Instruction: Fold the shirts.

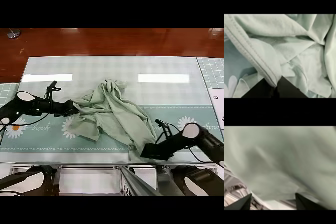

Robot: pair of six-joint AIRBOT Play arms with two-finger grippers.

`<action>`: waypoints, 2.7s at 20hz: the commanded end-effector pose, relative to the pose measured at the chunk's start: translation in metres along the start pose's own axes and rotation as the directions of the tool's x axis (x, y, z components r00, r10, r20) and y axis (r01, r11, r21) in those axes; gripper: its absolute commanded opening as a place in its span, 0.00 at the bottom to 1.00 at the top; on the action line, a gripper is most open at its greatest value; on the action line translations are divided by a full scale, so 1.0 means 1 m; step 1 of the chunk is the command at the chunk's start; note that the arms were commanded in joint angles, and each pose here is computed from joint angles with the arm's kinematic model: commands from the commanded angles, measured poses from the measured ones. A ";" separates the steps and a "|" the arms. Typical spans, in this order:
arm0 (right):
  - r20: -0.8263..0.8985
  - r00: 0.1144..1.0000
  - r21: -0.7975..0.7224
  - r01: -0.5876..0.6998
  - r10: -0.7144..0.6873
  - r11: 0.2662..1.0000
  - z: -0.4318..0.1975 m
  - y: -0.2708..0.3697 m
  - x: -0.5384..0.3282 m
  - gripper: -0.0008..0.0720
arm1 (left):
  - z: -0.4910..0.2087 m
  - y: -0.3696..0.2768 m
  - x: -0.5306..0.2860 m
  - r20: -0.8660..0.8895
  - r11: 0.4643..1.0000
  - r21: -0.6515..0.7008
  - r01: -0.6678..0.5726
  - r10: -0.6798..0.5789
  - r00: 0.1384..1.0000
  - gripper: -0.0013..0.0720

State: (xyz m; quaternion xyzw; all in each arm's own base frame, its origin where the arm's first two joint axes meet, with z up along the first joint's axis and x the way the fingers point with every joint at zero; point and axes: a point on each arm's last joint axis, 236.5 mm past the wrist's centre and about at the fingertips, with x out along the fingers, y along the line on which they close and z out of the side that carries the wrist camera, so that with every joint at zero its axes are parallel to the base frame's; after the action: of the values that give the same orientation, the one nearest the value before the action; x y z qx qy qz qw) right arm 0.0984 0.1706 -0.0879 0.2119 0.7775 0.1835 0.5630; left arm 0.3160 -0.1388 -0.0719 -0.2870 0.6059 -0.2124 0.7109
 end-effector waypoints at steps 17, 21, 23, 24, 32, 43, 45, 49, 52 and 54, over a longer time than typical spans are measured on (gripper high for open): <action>0.870 0.463 -0.350 0.341 0.168 0.873 0.111 0.196 -0.447 0.05 | 0.100 -0.298 -0.365 0.632 0.785 0.620 -0.017 -0.486 0.604 0.04; 0.896 0.372 -0.406 0.463 0.243 0.788 -0.003 0.219 -0.465 0.05 | 0.012 -0.350 -0.463 0.768 0.703 0.630 -0.331 -0.498 0.404 0.04; 0.903 0.346 -0.408 0.500 0.256 0.764 -0.050 0.218 -0.461 0.05 | -0.027 -0.352 -0.482 0.844 0.684 0.536 -0.495 -0.432 0.318 0.04; 0.906 0.328 -0.408 0.515 0.267 0.754 -0.070 0.218 -0.459 0.05 | -0.043 -0.349 -0.489 0.878 0.677 0.477 -0.560 -0.390 0.276 0.04; 0.875 0.450 -0.399 0.467 0.176 0.789 -0.107 0.179 -0.400 0.05 | -0.085 -0.296 -0.483 0.937 0.683 0.343 -0.644 -0.198 0.289 0.04; 0.758 0.635 -0.262 0.084 0.151 0.962 0.167 0.095 -0.262 0.05 | 0.095 -0.074 -0.223 0.657 0.924 0.168 -0.342 0.154 0.738 0.05; 0.763 0.623 -0.259 0.049 0.173 0.965 0.225 0.093 -0.259 0.05 | 0.118 -0.061 -0.193 0.635 0.933 0.150 -0.327 0.162 0.756 0.05; 0.734 0.651 -0.173 -0.100 0.196 0.980 0.334 0.086 -0.244 0.09 | 0.149 -0.061 -0.146 0.603 0.955 0.134 -0.266 0.134 0.786 0.05; 0.663 0.718 -0.115 -0.181 0.211 0.977 0.369 0.075 -0.239 0.87 | 0.154 -0.071 -0.134 0.571 0.978 0.106 -0.182 0.090 0.816 0.93; 0.632 0.746 -0.094 -0.194 0.210 0.976 0.366 0.054 -0.258 0.87 | 0.140 -0.061 -0.134 0.508 0.962 0.140 -0.233 0.133 0.851 0.98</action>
State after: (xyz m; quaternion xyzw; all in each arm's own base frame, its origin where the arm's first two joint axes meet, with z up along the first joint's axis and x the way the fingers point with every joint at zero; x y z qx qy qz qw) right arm 0.5110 0.1139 0.0517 0.3111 0.4755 0.1708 0.8049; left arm 0.4375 -0.0716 0.0948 -0.2088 0.3714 -0.1103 0.8979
